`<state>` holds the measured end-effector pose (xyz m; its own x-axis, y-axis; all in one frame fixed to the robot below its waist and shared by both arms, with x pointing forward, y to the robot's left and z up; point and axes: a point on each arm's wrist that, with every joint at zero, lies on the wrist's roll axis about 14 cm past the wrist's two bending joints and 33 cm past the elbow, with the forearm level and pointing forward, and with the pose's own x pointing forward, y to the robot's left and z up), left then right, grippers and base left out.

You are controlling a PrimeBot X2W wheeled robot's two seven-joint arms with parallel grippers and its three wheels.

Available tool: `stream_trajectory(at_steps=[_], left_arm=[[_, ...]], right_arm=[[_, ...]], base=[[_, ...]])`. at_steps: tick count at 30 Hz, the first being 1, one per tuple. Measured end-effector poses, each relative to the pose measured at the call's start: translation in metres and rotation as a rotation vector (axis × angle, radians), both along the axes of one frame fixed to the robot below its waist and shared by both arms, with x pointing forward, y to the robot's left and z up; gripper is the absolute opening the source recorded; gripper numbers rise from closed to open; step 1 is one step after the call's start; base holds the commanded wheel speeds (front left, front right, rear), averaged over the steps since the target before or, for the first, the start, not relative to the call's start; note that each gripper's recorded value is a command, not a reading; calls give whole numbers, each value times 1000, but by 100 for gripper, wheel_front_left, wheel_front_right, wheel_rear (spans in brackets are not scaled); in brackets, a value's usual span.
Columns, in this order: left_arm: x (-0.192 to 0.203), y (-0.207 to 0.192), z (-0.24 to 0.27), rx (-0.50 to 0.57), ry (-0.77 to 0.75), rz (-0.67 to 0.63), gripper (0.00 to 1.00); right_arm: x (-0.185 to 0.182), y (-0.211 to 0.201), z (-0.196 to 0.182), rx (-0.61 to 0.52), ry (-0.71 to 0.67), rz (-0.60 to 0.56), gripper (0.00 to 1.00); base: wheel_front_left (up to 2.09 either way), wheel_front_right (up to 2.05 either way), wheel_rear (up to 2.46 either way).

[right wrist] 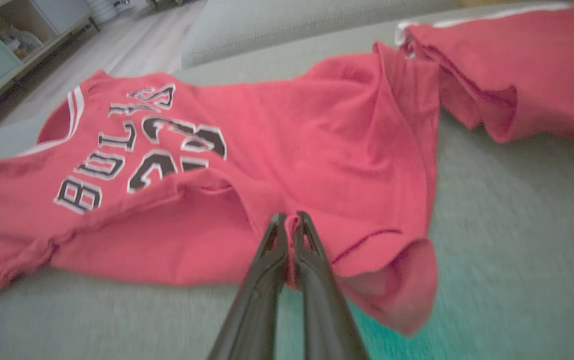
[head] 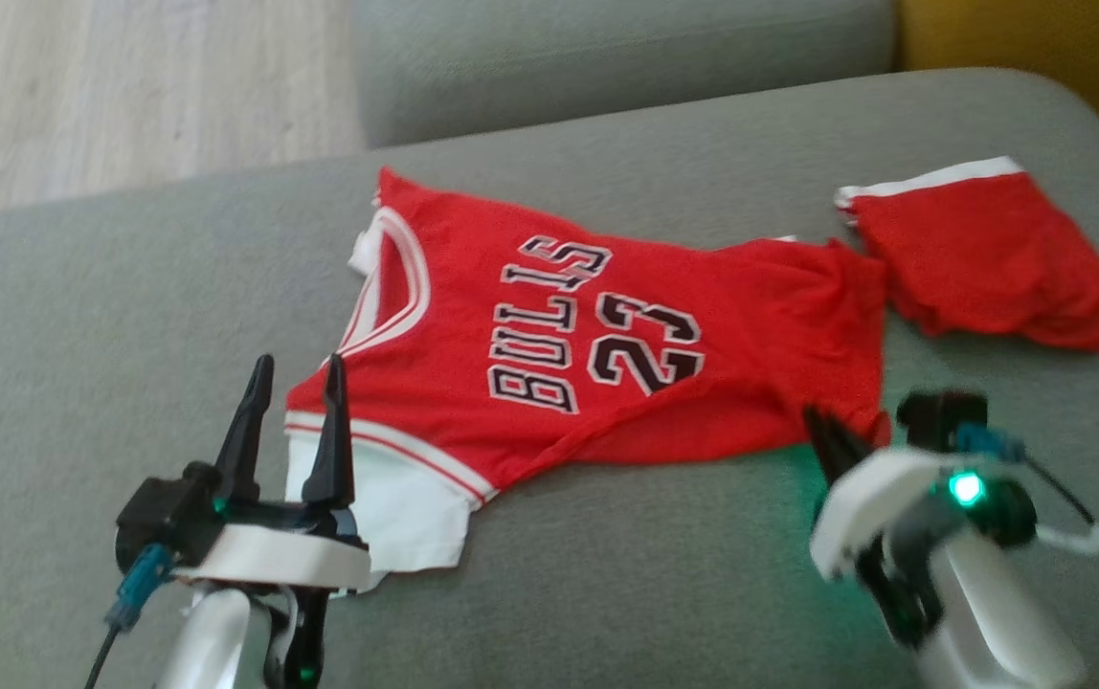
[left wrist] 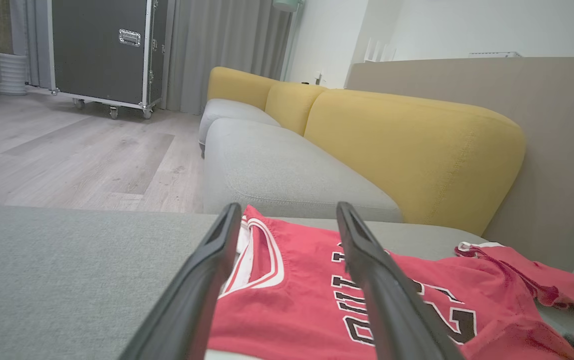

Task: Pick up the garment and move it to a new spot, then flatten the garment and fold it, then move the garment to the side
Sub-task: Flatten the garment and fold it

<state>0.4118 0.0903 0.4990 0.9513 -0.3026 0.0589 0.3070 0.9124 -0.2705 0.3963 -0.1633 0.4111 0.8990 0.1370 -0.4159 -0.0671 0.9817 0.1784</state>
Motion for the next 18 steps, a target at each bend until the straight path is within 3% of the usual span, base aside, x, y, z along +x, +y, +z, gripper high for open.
stream_trajectory(at_steps=[9,10,11,14,18], left_arm=[[-3,-21,17,-10,-47,-56,100],[-4,-22,18,-11,-50,-56,100],[-4,-21,19,-10,-51,-55,100],[-5,-18,19,-10,-51,-47,100],[-5,-14,17,-8,-47,-36,100]], right_arm=[[-78,-19,-11,-3,196,70,0],[-93,-16,-19,12,274,90,37],[-101,-17,-23,9,302,94,100],[-107,-16,-22,16,317,100,100],[-76,-20,15,26,136,64,100]], base=[[0,0,0],[0,0,0],[0,0,0],[0,0,0],[0,0,0]])
